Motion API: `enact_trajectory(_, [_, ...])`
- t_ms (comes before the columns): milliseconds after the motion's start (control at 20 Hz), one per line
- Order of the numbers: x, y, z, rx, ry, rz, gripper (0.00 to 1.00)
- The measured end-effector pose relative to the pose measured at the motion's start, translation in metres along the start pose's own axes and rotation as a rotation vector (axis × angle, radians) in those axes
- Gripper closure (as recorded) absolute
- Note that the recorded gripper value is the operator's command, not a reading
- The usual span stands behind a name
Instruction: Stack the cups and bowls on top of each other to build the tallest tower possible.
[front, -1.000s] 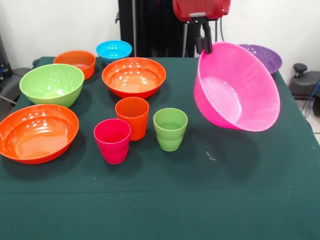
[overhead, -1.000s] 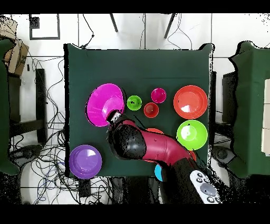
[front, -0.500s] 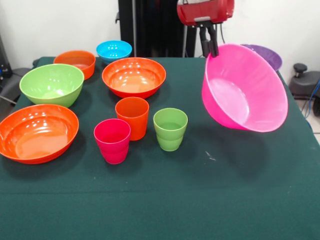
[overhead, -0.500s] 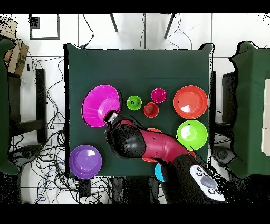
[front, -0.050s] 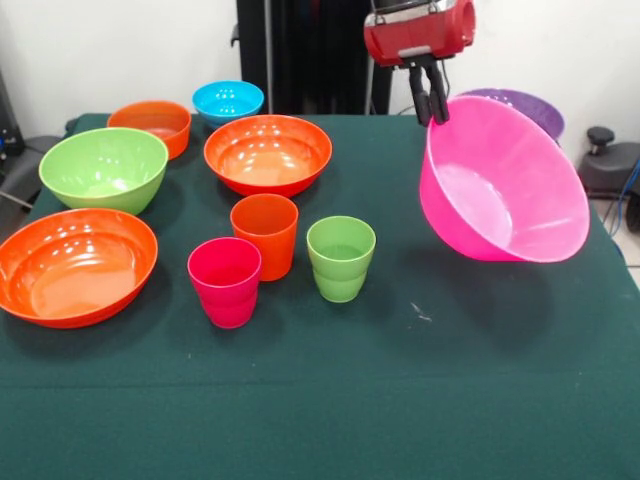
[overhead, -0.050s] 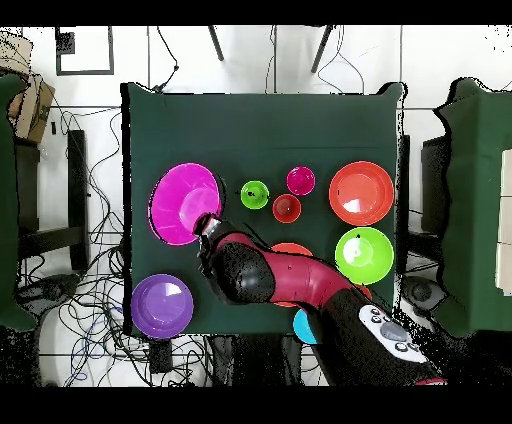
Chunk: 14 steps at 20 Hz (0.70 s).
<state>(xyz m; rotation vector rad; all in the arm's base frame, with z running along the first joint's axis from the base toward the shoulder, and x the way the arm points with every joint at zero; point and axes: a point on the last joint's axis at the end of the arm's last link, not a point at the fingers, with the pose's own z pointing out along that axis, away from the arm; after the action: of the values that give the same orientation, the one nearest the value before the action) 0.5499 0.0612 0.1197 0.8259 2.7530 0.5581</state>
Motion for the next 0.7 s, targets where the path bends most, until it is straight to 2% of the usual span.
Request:
enact_trajectory(350, [0.000,-0.010,-0.005,-0.049,0.024,0.013,1.00])
enact_trajectory(700, [0.000,-0.003,-0.013,-0.103,0.041,0.009,1.00])
